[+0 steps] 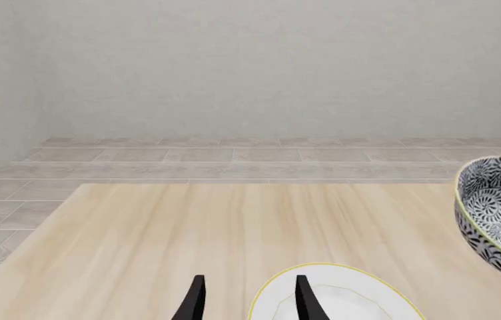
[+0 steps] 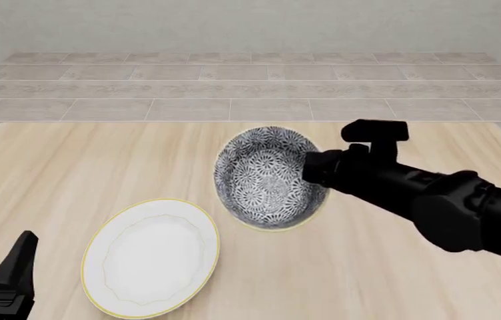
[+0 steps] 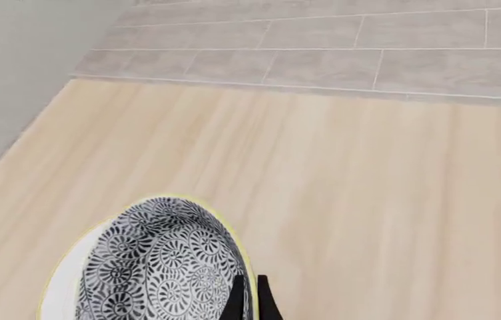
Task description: Put the bowl on the plate.
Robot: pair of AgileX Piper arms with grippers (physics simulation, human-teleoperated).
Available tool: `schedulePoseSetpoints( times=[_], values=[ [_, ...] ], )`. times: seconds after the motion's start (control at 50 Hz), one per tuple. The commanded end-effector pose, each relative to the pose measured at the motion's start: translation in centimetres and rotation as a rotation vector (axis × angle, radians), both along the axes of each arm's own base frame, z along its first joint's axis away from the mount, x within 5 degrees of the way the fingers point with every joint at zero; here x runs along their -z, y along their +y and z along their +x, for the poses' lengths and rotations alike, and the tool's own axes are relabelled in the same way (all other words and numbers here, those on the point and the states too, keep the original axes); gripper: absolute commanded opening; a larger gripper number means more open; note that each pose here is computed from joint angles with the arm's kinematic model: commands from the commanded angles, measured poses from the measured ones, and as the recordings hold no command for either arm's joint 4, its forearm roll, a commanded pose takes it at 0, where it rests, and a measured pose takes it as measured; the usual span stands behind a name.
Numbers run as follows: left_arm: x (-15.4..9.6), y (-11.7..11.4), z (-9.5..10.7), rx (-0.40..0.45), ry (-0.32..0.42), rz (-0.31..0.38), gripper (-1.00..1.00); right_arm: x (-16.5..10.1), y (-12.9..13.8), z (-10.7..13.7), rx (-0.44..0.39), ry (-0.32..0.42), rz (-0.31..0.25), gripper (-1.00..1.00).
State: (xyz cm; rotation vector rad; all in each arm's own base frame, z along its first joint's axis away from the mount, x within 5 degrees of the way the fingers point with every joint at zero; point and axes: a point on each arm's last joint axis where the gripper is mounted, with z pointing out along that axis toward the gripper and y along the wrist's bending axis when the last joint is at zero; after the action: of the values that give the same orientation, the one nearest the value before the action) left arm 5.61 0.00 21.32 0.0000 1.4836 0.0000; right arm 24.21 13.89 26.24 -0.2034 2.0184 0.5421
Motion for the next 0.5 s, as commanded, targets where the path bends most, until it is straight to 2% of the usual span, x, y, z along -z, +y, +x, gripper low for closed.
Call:
schedulePoseSetpoints(
  times=[0.02, 0.5],
  values=[
    [0.0, 0.0, 0.0, 0.000, 0.000, 0.000, 1.00, -0.9, 1.1, 0.5, -0.006, -0.005, 0.048, -1.00],
    [0.0, 0.0, 0.0, 0.000, 0.000, 0.000, 1.00, -0.1, 3.7, 0.5, -0.061, 0.007, 0.094, -1.00]
  ],
)
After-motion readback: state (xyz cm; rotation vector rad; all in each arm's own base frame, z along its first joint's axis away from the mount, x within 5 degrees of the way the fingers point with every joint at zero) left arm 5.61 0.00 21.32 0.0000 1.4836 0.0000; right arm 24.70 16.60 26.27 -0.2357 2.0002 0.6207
